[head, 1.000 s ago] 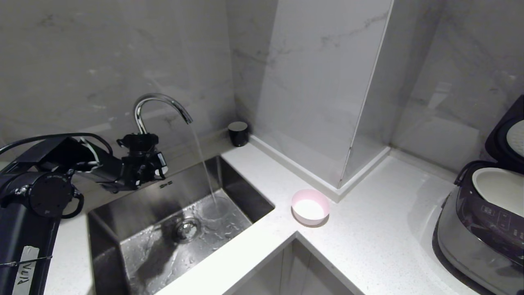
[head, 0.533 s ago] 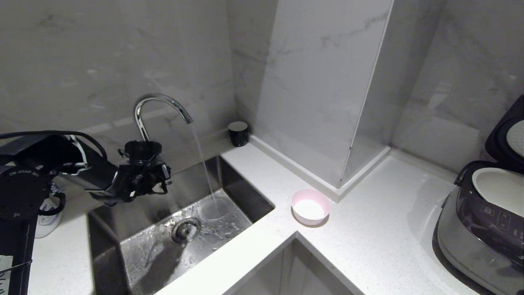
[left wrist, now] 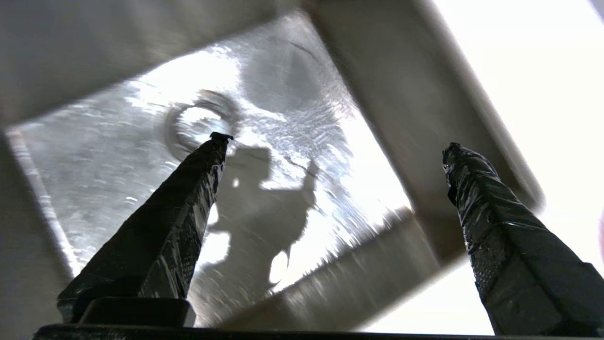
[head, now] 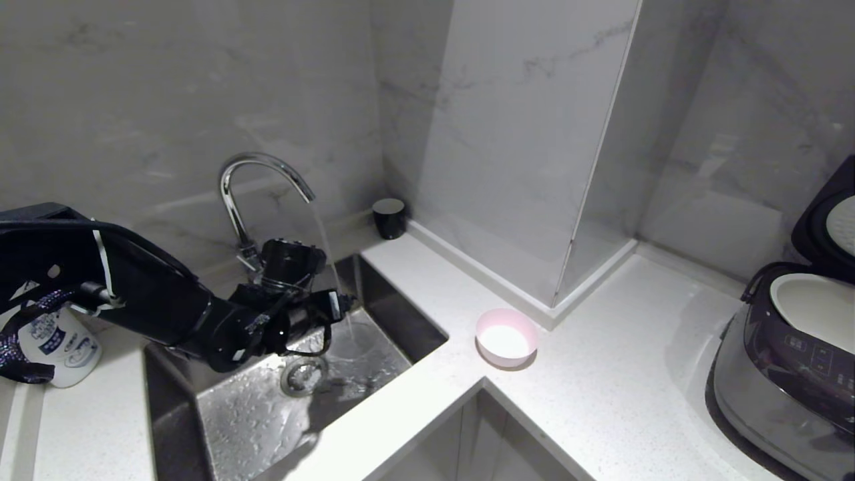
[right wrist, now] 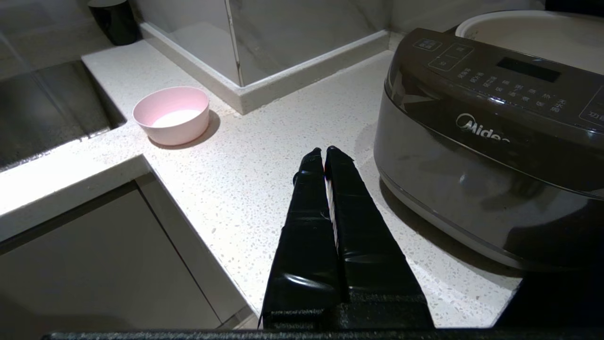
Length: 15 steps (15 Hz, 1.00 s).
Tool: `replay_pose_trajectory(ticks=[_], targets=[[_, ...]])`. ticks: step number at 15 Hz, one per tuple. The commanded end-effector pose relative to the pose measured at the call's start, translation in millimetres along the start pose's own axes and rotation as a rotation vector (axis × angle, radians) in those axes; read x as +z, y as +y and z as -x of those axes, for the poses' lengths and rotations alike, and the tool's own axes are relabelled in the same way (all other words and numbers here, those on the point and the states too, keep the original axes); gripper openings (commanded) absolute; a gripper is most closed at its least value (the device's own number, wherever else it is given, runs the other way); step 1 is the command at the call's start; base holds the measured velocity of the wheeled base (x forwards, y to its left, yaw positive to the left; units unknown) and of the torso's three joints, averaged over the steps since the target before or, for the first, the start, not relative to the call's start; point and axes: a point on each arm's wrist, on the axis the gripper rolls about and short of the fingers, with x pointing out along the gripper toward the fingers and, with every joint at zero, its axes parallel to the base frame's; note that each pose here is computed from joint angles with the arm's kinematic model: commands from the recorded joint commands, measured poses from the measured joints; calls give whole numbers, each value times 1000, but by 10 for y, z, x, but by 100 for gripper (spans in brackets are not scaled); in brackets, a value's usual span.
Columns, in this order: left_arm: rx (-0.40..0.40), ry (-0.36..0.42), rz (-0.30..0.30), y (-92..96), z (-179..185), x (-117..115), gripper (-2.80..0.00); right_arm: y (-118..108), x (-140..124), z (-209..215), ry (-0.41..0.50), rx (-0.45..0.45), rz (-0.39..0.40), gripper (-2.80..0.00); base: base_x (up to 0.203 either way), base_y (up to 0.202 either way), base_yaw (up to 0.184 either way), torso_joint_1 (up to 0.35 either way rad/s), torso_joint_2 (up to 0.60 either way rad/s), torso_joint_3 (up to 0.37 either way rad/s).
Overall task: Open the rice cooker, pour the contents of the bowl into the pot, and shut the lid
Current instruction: Pick up the bowl on the table
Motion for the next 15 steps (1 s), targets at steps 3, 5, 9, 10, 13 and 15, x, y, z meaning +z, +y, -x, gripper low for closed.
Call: replay_pose_trajectory(ticks=[3,5,9,10,13,15], targets=[[-119,13,-72,-573,117,-2,0,0,0,0,0,0,0,-280,0,0,0,0,0,0],[-151,23,-93,-823,-10,26,0,0,0,0,0,0,0,-280,0,0,0,0,0,0],[-304,120,-150,-1290,-193,-143,0,0,0,0,0,0,0,-280,0,0,0,0,0,0],[-325,127,-162,-1400,-252,-212,0,0,0,0,0,0,0,-280,0,0,0,0,0,0],[-372,137,-181,-1651,-421,-388,0,0,0,0,0,0,0,-280,0,0,0,0,0,0],[-398,129,-181,-1784,-497,-450,0,0,0,0,0,0,0,-280,0,0,0,0,0,0]])
